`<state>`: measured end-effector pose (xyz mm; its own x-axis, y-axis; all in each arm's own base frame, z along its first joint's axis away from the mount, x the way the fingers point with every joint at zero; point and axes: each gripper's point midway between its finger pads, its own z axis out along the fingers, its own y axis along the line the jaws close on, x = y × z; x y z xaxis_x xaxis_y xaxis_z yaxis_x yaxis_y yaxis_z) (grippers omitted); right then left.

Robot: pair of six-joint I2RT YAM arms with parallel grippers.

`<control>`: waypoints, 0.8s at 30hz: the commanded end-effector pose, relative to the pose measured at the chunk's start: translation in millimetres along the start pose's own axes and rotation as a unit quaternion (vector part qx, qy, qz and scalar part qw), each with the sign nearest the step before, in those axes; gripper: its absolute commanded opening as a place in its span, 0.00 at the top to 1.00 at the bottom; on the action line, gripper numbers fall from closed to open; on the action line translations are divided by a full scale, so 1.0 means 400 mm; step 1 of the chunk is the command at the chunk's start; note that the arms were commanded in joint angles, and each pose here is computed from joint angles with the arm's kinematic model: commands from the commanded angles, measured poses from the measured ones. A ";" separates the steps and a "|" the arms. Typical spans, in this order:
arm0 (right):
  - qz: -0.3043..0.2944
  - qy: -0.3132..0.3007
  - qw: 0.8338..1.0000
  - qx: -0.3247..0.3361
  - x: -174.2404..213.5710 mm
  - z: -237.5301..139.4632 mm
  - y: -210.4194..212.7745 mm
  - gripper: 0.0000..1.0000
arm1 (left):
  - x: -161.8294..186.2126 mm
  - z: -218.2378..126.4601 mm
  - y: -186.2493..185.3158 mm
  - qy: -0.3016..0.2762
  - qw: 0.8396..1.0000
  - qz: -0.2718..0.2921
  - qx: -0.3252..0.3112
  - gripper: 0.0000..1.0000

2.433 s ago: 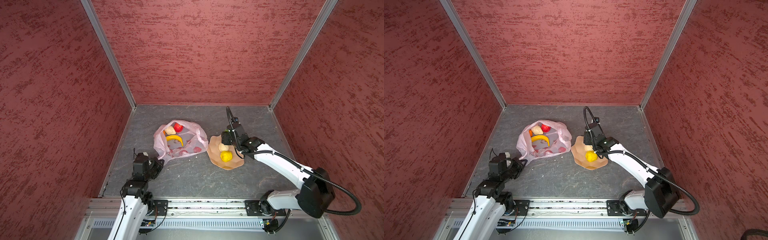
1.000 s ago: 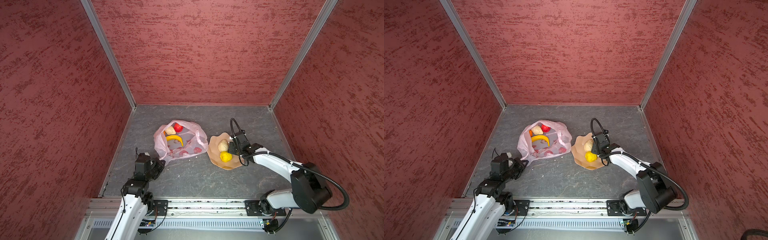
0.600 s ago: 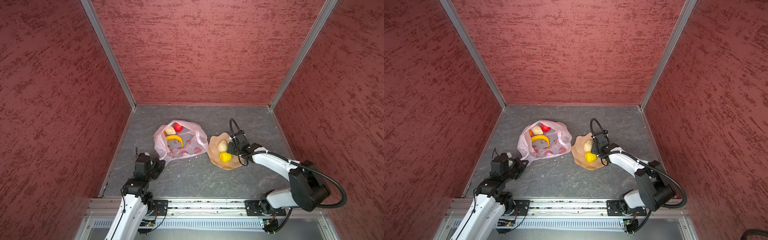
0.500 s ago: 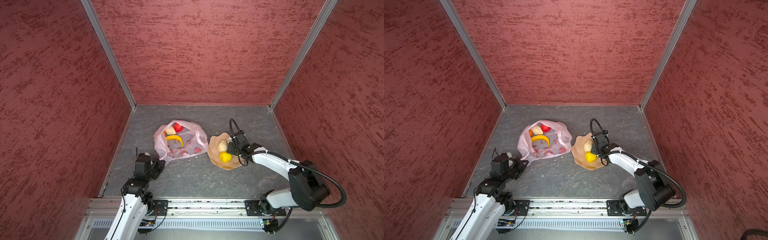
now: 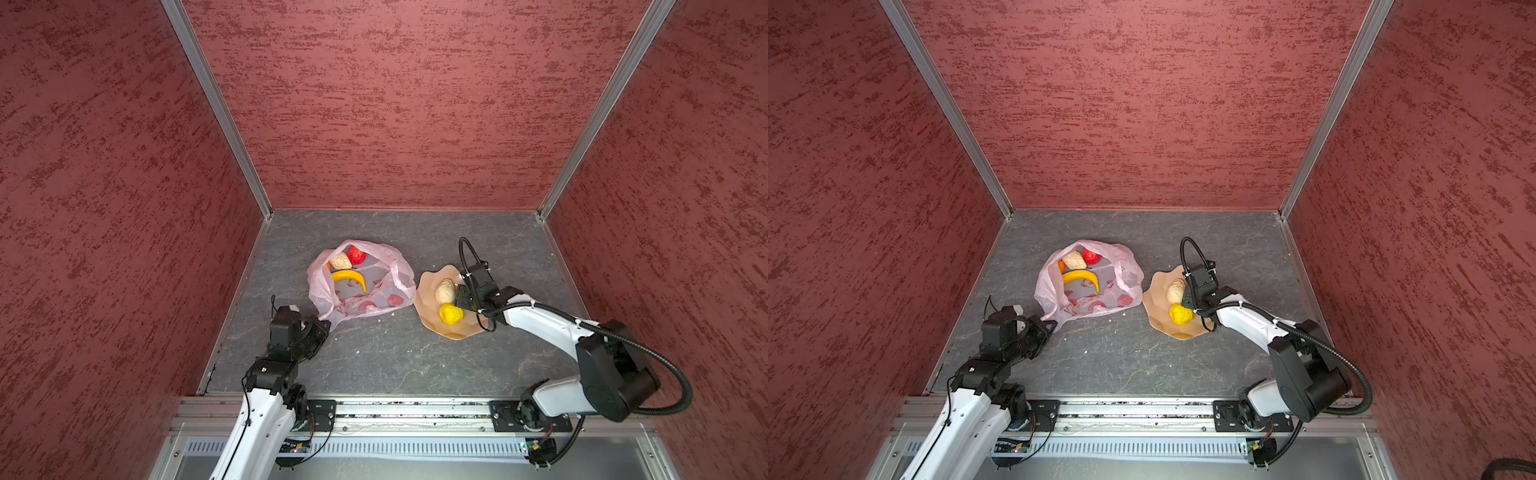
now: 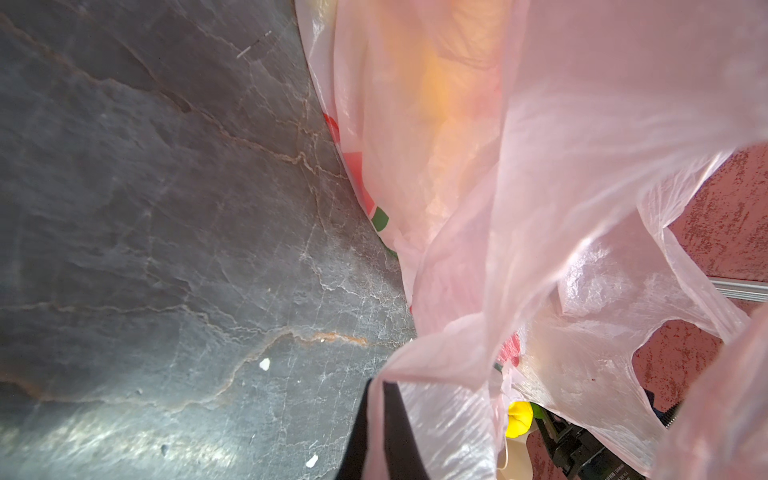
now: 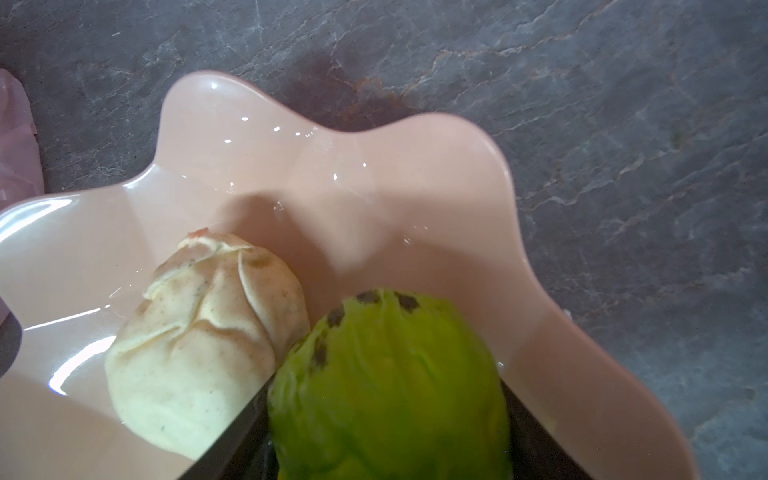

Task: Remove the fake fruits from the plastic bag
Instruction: 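Carry the green fruit over the pink bowl and lower it, then open the right gripper to release the green fruit into the bowl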

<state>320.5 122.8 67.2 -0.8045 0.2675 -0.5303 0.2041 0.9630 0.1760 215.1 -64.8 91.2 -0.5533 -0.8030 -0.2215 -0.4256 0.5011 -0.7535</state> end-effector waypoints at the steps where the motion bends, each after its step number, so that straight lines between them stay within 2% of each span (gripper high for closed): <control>1: 0.015 -0.011 1.000 -0.008 -0.017 0.003 0.008 0.30 | -0.006 -0.001 -0.011 -0.005 1.000 0.005 0.006 1.00; 24: 0.008 -0.015 1.000 -0.002 -0.029 -0.001 0.009 0.22 | -0.007 -0.012 -0.011 -0.011 1.000 0.006 0.006 1.00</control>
<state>321.5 123.3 66.1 -0.8044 0.2668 -0.5308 0.2036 0.9632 0.1756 214.1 -63.4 93.5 -0.5459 -0.8054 -0.2309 -0.4196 0.5014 -0.7567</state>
